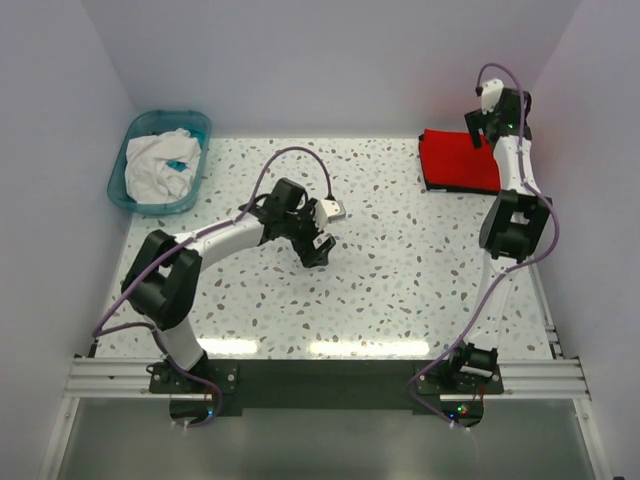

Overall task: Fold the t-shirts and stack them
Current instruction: Neatly place the folded tshirt to the corner, then reset both grippers

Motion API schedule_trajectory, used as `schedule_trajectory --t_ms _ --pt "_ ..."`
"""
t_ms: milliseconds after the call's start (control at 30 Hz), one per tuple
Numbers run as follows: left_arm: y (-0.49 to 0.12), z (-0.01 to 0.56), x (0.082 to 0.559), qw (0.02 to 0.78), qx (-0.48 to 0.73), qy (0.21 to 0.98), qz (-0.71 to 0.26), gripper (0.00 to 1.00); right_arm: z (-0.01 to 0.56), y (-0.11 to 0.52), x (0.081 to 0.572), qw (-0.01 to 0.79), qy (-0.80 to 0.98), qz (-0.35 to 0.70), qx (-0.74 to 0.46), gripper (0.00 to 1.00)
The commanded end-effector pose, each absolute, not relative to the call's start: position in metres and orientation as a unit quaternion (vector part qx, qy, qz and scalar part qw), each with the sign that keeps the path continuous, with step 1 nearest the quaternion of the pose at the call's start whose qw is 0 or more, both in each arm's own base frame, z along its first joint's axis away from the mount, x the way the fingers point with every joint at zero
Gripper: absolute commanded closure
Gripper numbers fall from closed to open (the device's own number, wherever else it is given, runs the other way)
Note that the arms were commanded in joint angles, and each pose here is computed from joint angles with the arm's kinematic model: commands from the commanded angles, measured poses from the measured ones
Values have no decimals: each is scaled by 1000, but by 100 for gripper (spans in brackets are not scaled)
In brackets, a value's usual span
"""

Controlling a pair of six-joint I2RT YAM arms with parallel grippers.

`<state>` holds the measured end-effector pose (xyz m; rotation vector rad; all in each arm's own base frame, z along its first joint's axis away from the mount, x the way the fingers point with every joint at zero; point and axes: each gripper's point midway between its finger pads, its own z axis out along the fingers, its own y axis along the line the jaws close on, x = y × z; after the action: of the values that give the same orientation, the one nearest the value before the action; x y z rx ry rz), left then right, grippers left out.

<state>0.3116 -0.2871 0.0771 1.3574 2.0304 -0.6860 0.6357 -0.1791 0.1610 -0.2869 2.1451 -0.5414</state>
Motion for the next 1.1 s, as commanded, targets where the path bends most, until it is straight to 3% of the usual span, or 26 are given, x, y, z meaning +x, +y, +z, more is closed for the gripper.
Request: schedule_trajectory --t_ms 0,233,533,600,733,867,967,1067 --pt "-288 114 327 343 489 758 -262 0 226 -195 648 508 816 -259 -91 5" --pt "-284 152 352 387 413 772 -290 0 291 -164 626 554 802 -200 -93 1" --pt "-242 248 427 484 330 778 -227 0 350 -83 570 595 799 -4 -91 2" --pt "-233 254 435 473 302 794 -235 0 354 -65 554 581 809 38 -81 1" --pt "-213 283 459 471 263 814 -213 0 336 -25 520 523 842 89 -95 2" --pt "-192 270 452 451 246 838 -182 0 295 25 470 450 874 109 -148 1" --pt "-177 231 431 411 252 859 -172 0 236 64 411 373 898 130 -195 1" --pt "-160 197 405 375 252 878 -158 0 223 82 375 366 894 128 -226 1"
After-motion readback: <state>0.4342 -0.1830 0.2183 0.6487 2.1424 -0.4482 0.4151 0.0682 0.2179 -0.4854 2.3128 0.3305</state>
